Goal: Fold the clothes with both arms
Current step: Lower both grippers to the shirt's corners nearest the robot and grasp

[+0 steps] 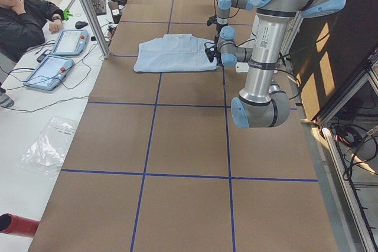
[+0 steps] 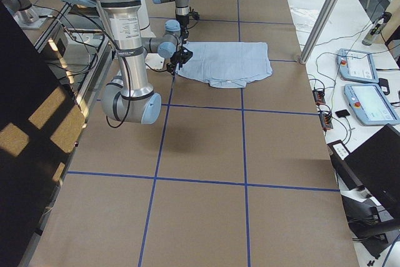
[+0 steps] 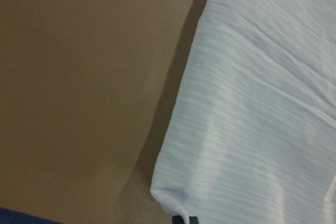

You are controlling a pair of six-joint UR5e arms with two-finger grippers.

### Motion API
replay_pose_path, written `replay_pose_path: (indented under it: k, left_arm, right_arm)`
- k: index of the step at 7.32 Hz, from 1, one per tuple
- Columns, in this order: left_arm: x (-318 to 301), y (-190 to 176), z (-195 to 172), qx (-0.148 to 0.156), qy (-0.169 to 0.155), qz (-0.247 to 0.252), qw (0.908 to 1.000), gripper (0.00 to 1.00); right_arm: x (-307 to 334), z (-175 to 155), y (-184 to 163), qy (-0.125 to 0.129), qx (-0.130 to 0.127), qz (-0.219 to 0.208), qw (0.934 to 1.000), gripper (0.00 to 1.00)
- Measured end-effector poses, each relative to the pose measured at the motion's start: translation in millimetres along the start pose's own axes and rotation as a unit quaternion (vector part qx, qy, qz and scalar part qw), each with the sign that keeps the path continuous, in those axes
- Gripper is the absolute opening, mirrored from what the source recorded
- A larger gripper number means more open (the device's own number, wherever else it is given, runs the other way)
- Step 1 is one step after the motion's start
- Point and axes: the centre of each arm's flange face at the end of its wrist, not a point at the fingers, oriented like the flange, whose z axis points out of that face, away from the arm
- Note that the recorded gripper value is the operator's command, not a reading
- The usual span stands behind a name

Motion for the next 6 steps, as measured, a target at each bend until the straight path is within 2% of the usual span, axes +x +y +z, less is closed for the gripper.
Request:
replay_pose_path:
  k: [6]
  left_arm:
    - [-0.8,-0.5,1.5,0.001,-0.001,0.000,1.0000,0.00]
  right_arm:
    - [-3.8,-2.1,-4.8,-0.003,0.003,0.003,1.0000,0.85]
